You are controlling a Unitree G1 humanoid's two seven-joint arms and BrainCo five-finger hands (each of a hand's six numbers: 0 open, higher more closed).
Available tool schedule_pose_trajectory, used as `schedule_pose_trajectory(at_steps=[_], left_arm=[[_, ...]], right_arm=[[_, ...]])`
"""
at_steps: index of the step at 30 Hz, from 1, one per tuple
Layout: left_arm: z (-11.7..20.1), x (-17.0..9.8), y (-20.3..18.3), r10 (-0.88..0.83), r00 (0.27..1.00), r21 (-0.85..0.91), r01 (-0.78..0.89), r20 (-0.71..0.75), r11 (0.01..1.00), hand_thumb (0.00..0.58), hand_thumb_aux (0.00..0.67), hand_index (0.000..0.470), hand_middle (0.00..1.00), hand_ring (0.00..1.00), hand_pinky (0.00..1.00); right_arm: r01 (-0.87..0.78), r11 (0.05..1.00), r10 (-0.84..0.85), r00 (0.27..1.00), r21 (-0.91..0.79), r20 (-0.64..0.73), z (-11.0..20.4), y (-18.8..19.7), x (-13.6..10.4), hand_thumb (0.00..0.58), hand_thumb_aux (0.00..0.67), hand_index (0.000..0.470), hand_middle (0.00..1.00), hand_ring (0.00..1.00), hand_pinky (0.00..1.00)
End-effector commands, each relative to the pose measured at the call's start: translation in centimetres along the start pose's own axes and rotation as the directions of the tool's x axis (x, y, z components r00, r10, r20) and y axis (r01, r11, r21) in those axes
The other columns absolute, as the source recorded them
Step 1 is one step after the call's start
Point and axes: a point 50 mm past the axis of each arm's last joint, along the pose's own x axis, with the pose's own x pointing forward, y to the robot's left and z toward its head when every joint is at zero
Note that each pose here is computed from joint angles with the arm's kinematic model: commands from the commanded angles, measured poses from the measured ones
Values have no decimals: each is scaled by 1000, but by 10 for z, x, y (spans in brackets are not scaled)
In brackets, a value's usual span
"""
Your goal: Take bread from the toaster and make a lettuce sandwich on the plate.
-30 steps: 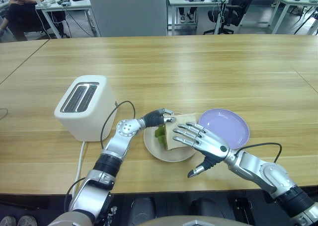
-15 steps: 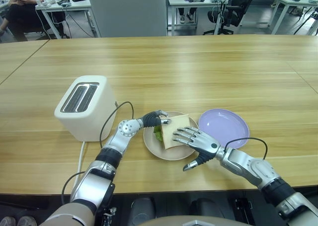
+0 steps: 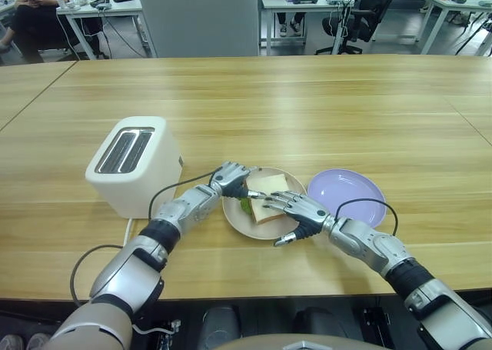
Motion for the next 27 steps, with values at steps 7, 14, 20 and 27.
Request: schedule_pose_trajectory(at_steps=[7, 14, 20, 27], left_arm=[[-23, -9, 48, 295, 955, 212, -281, -36, 936, 0, 0, 0, 0, 0, 0], [-24, -43, 67, 220, 964, -579, -266, -150, 771, 580, 670, 460, 678, 678, 678], [-7, -77, 82, 196, 981, -829, -96, 17, 551, 580, 670, 460, 1000, 1000, 1000], [40, -112, 51, -161, 924, -738, 376, 348, 560, 580, 670, 460, 1000, 1000, 1000]], right_arm=[[-160, 983, 167, 983, 91, -71, -8, 32, -1, 0, 0, 0, 0, 0, 0], [181, 897, -171, 983, 403, -61, -8, -16, -8, 496, 415, 285, 0, 0, 0], [226, 769, -295, 955, 598, 19, 0, -45, -35, 580, 670, 460, 1000, 1000, 1000], [-118, 792, -11, 978, 599, 208, 29, -22, -60, 580, 670, 460, 1000, 1000, 1000]])
